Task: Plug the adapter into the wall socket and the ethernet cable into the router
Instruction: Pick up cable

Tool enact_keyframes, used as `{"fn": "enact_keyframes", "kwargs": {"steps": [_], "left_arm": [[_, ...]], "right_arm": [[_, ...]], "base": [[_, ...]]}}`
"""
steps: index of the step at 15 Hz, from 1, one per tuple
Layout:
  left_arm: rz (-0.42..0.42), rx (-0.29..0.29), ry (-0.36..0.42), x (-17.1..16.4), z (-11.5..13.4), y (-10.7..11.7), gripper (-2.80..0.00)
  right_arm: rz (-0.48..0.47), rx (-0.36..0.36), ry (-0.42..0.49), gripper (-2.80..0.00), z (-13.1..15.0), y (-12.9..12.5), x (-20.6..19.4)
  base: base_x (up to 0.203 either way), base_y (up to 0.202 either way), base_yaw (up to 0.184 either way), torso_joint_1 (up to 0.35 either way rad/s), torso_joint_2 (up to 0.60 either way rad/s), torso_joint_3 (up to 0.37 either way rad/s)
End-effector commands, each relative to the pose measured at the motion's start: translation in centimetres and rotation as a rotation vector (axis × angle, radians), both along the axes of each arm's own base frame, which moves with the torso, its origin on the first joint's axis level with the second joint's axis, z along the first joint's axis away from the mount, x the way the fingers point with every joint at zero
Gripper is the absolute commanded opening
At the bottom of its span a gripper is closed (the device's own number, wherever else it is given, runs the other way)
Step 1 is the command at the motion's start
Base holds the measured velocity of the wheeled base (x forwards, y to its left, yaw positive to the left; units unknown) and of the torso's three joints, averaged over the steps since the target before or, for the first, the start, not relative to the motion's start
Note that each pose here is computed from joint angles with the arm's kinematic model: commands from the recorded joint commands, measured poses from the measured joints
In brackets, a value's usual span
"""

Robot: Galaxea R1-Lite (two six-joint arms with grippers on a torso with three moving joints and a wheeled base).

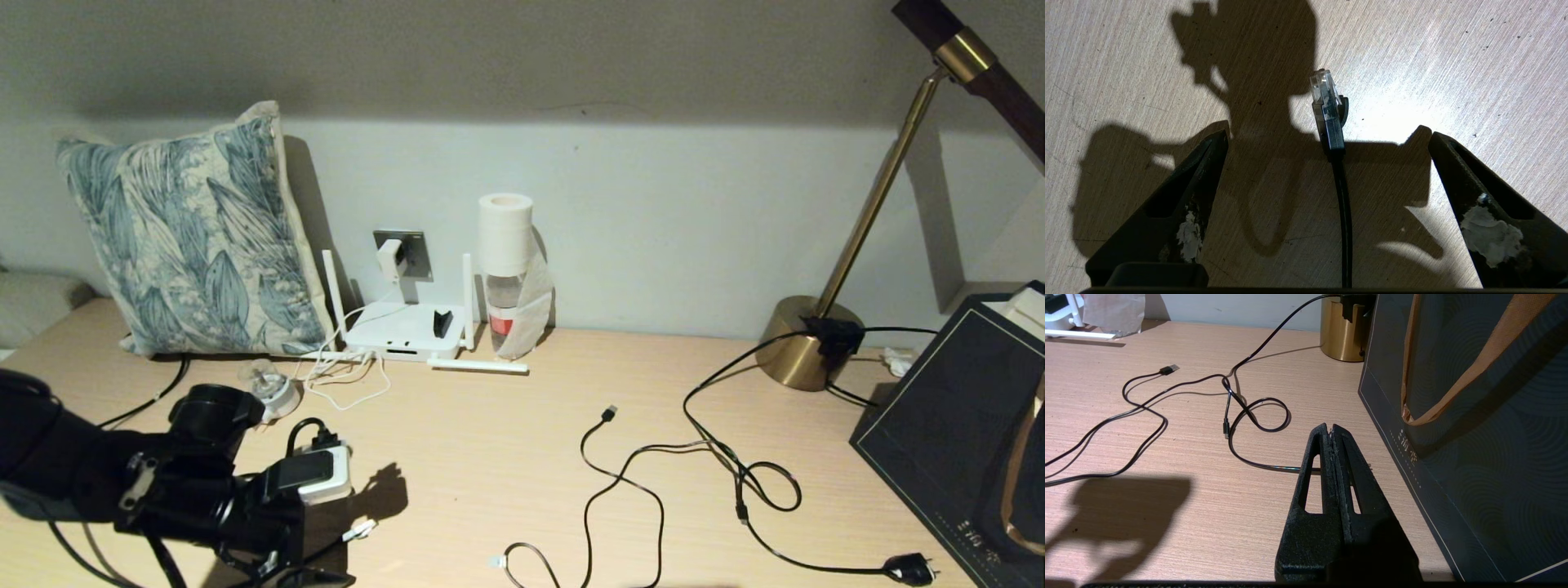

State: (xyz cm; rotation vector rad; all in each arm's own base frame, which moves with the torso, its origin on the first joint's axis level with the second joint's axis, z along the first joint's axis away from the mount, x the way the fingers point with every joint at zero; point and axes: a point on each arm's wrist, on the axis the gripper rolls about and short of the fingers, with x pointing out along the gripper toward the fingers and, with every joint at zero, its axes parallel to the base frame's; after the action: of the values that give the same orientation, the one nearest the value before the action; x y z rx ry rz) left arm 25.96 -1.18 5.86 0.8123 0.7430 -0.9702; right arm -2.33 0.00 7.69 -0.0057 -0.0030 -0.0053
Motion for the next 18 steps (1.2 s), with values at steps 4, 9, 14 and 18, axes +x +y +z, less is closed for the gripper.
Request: {"fn": "enact_keyframes", "kwargs": {"steps": [4,9,14,18], "left_arm": [[0.015,0.001,0.013,0.09,-0.43,0.63,0.00],[0.016,0.002,0.032,0.20,-1.03,0.75,0.00],[0.016,0.002,0.029,0.23,-0.98,0.75,0.00],[0.012,0.001,0.029,0.19,-0.96,0.70,-2.80]], "right_arm": [[0.001,0.000,0.000,-2.80,0.00,0.00,0.00],[0.000,-0.001,0.000,-2.80,0.00,0.00,0.00],[0.001,0.000,0.000,-2.80,0.00,0.00,0.00],[0.000,-0.001,0.000,-2.80,0.00,0.00,0.00]], "base": [[0.000,0.000,0.000,0.000,0.00,0.000],[0.000,0.000,0.000,0.000,0.00,0.000],[0.000,0.000,0.000,0.000,0.00,0.000],[0.000,0.000,0.000,0.000,0.00,0.000]]}}
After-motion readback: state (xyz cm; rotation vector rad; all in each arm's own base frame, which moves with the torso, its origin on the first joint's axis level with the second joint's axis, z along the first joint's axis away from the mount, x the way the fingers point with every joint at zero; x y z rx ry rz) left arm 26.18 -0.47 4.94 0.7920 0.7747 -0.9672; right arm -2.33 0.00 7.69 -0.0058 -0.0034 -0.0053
